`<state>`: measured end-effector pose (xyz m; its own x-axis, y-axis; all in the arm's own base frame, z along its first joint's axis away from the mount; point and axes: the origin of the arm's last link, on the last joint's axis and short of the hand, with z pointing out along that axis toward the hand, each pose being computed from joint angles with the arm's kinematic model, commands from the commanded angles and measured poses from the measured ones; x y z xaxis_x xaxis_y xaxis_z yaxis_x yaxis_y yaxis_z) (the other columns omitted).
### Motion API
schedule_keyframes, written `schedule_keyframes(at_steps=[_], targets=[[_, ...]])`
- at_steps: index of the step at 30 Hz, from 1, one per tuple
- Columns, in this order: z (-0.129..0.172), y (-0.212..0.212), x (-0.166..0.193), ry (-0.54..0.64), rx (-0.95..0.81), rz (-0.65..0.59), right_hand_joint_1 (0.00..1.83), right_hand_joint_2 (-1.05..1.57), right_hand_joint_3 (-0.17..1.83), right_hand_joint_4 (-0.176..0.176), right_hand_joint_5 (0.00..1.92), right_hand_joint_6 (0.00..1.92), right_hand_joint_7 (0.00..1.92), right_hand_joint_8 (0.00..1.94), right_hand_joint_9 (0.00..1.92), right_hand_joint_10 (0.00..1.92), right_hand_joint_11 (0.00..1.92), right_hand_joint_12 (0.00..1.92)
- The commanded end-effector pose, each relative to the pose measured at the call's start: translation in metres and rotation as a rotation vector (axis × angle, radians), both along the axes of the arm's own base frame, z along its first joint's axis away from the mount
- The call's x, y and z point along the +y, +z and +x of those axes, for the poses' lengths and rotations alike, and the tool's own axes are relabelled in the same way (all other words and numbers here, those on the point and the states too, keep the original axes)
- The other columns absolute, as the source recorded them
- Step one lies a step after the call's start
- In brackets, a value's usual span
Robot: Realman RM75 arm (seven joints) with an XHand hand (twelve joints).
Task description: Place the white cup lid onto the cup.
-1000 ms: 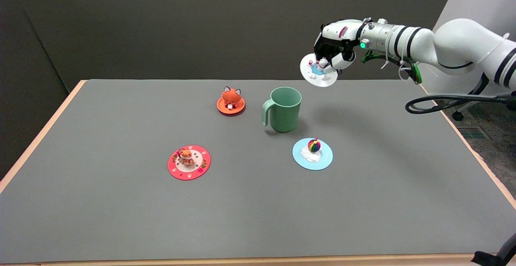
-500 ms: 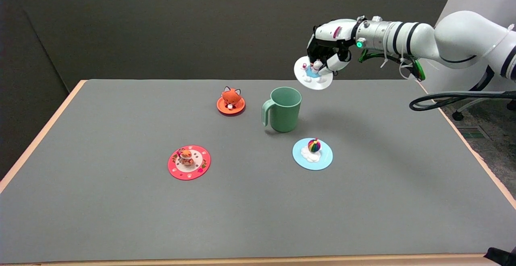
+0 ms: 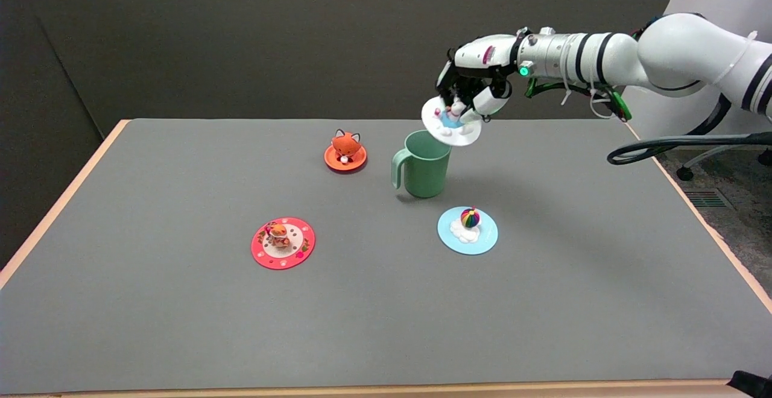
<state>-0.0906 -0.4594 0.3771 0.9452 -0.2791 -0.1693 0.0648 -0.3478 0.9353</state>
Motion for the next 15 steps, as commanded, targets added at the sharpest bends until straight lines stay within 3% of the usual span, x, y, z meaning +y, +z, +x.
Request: schedule_keyframes(at_steps=[1, 15], targets=[[-0.0049, -0.019, 0.0088, -0.045, 0.052, 0.033, 0.99, 1.04, 0.23, 0.176, 0.9, 1.11, 1.17, 0.34, 1.17, 0.4, 0.9, 1.22], [0.0002, -0.0276, 0.0059, -0.017, 0.038, 0.046, 0.98, 1.07, 0.21, 0.176, 0.86, 1.17, 1.15, 0.39, 1.14, 0.45, 0.88, 1.26]])
